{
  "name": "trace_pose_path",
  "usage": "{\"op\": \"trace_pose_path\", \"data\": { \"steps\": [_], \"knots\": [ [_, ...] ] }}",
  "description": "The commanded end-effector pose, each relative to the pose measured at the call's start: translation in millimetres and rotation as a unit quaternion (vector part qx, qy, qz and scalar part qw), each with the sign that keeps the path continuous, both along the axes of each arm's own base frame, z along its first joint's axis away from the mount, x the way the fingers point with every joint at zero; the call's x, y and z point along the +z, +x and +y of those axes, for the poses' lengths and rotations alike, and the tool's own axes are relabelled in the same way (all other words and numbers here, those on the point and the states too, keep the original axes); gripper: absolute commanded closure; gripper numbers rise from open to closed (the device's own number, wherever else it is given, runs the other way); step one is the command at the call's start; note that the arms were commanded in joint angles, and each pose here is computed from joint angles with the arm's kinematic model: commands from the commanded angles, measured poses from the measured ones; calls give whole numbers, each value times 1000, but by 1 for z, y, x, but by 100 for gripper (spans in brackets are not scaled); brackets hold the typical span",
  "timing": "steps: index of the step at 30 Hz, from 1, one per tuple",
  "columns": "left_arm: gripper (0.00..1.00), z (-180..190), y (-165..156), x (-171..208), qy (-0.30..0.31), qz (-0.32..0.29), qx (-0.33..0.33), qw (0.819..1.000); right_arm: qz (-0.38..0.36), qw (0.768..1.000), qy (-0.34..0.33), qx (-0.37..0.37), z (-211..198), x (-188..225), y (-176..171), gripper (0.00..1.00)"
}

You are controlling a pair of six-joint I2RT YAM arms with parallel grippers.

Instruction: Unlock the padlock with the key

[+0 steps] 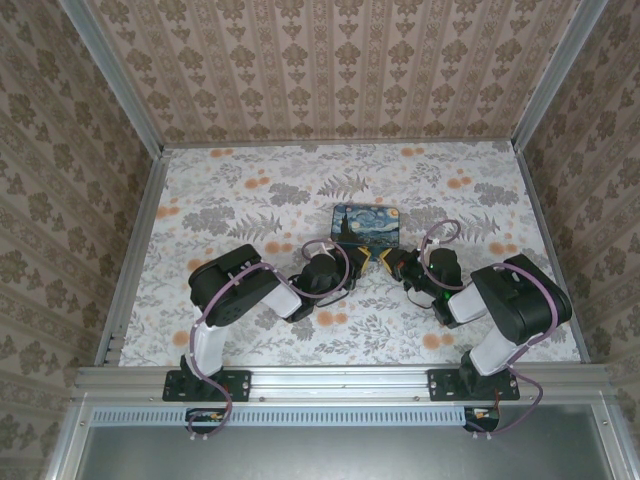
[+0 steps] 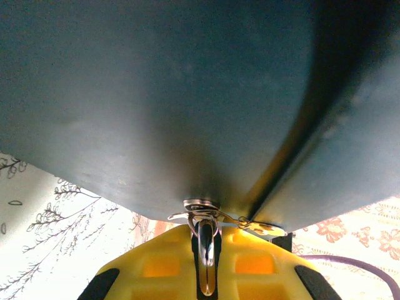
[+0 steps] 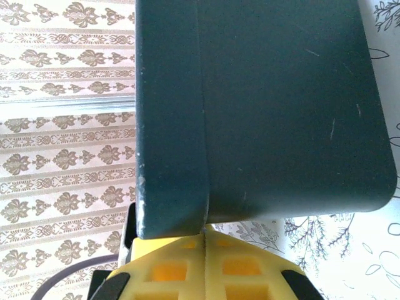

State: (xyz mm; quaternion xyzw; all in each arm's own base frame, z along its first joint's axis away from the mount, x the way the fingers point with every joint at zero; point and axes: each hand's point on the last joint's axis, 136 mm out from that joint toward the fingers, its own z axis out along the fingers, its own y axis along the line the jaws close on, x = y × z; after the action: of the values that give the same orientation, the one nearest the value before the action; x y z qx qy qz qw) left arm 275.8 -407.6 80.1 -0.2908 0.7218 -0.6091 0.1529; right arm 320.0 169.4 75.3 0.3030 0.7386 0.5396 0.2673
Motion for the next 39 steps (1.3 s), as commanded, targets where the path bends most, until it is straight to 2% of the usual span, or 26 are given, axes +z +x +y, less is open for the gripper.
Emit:
{"op": "trace_pose_path", "data": {
  "steps": [1,22,32,39],
  "knots": [
    [100,-28,-27,60,-93,-35,-67,993,17,1000,-3,14,8,-10,-8,100],
    [100,-31,-30,87,-124,-40,-79,988,5,1000,2,18,9,-10,-7,100],
    [100,-31,-31,69,-72,-91,-112,987,1,1000,5,23,11,-8,-7,100],
    [100,-36,-28,82,-55,-153,-126,979,5,1000,10,18,9,-8,-9,100]
  ]
}}
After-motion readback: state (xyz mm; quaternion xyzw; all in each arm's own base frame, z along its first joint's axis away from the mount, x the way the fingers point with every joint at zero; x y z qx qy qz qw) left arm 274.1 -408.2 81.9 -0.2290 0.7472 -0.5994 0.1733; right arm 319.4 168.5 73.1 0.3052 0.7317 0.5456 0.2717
